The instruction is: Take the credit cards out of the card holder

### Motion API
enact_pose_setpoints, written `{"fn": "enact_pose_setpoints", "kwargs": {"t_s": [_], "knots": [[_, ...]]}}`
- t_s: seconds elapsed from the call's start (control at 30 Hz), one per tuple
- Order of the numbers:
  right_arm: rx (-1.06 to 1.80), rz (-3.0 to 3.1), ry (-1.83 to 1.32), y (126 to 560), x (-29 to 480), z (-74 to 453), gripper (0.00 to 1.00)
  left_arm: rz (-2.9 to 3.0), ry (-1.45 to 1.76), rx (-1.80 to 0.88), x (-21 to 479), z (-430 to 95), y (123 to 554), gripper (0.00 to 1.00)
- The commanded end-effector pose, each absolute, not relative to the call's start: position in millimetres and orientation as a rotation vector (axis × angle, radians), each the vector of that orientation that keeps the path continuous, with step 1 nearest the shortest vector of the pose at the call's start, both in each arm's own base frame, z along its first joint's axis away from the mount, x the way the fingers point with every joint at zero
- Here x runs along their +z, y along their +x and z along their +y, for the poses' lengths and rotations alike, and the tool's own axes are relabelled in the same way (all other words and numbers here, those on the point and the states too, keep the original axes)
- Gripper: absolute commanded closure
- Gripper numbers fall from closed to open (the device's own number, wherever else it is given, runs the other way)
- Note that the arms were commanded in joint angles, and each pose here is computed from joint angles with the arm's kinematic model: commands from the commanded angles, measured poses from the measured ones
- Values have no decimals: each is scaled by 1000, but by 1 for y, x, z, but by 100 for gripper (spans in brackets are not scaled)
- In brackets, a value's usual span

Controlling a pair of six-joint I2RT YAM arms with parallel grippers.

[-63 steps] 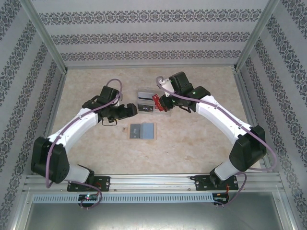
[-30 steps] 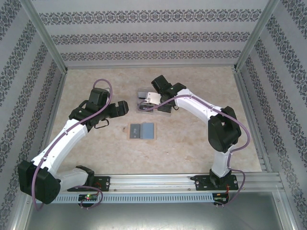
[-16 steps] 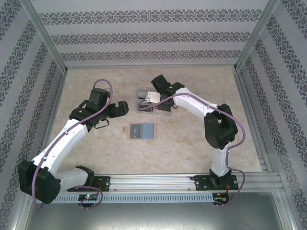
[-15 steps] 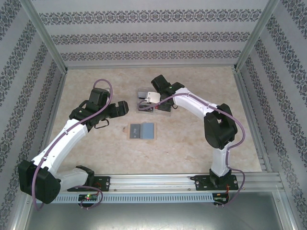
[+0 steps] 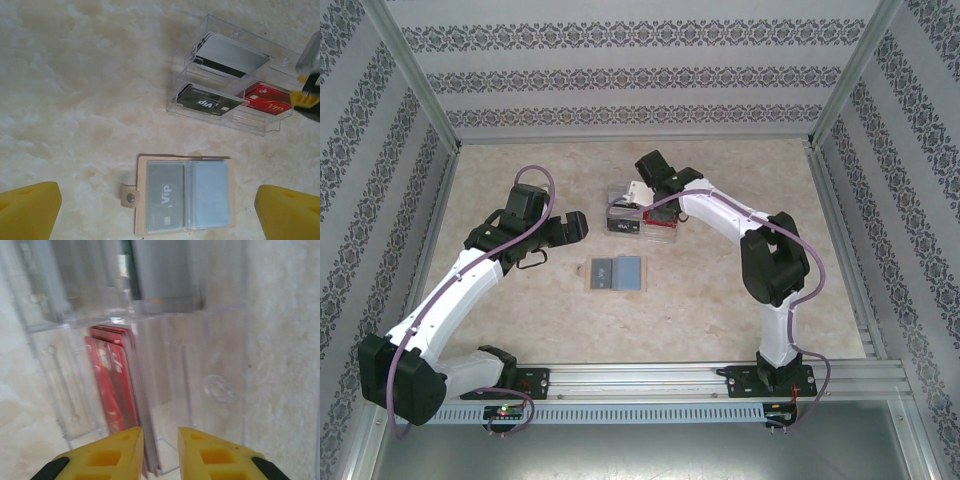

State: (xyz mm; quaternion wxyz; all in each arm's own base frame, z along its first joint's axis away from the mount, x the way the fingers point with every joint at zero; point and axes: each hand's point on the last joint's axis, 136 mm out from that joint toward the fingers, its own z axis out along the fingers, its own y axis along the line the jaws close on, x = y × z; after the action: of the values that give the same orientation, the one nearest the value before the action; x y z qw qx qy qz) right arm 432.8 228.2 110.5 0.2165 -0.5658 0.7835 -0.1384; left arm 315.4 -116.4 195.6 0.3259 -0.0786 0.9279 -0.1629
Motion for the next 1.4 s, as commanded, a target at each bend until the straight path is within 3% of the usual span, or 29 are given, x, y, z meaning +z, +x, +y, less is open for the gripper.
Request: {"fn": "enact_pose_setpoints", "kwargs": {"t_s": [0.0, 0.2, 0.33, 0.53, 0.83, 1.03, 1.37], "knots": [[-440, 2186, -1434, 449, 126, 223, 76, 2474, -193, -397, 184, -114, 309, 1], [-376, 2191, -1178, 454, 155, 222, 84, 2492, -183, -435, 178, -119, 308, 0], [-182, 2231, -946, 440, 179, 227, 88, 2539, -161, -504, 168, -131, 306, 0], [193, 2358, -603, 402, 188, 241, 93, 2611, -156, -618, 150, -149, 304, 11], [541, 2585, -245, 335, 139, 269, 93, 2723, -190, -717, 114, -164, 296, 41], [598, 2709, -163, 301, 87, 288, 100, 2800, -205, -763, 89, -174, 291, 48], [563, 2847, -133, 279, 33, 299, 100, 2898, -191, -763, 62, -183, 283, 58]]}}
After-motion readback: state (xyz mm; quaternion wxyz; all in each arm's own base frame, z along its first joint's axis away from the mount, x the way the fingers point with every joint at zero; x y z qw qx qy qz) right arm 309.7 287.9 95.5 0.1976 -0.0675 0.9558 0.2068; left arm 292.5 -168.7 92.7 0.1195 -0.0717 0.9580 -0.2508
